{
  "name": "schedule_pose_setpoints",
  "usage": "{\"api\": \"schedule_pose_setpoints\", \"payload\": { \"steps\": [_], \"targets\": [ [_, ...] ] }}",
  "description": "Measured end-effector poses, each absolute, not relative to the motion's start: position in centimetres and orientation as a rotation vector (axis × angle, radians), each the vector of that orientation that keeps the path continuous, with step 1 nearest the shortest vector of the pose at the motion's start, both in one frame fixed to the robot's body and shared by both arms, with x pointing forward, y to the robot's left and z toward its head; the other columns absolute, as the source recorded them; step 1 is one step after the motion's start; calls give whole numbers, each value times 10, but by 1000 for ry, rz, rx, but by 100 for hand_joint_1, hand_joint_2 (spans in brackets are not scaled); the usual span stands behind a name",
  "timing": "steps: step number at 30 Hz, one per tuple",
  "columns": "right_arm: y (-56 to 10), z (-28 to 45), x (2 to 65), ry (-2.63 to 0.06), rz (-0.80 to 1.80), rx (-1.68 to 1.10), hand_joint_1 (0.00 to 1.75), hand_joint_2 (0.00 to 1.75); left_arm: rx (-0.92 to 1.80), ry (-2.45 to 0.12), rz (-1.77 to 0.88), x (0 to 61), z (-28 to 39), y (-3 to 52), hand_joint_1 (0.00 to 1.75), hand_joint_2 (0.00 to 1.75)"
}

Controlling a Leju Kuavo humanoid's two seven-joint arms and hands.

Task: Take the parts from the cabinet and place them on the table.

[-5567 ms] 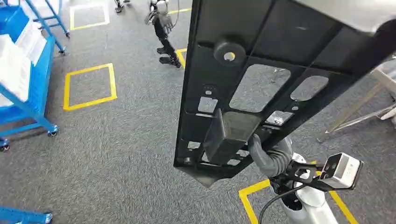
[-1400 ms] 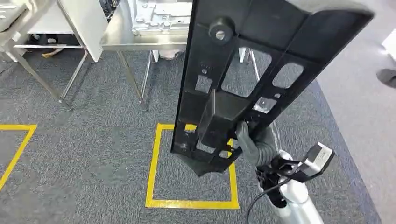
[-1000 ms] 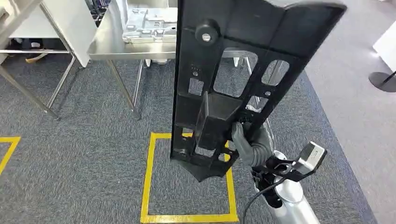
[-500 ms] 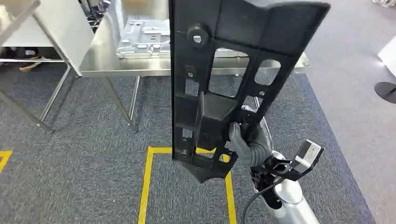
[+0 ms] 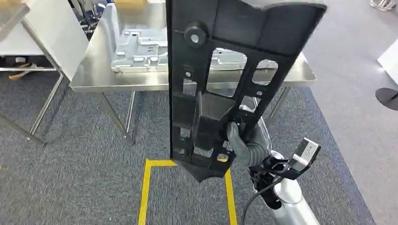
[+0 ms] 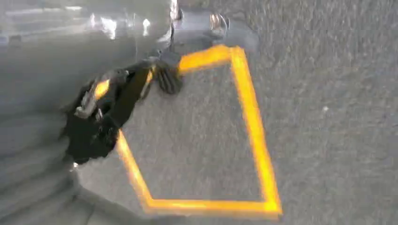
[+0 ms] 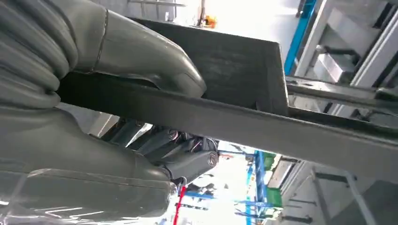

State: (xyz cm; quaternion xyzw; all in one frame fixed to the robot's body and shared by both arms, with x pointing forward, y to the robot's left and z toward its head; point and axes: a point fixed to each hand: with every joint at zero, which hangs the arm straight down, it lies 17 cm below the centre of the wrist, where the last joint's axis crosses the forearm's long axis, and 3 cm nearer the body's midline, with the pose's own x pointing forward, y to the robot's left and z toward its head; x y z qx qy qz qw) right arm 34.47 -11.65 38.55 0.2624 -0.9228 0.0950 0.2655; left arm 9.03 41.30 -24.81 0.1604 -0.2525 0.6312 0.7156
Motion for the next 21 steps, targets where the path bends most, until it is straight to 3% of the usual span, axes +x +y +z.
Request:
{"api": "schedule_pose_setpoints", "payload": {
  "steps": [21],
  "targets": [
    [-117,390,338,-2513,257,715,175,175,347,-550,1399,94,-249,407,0,175]
  ]
}}
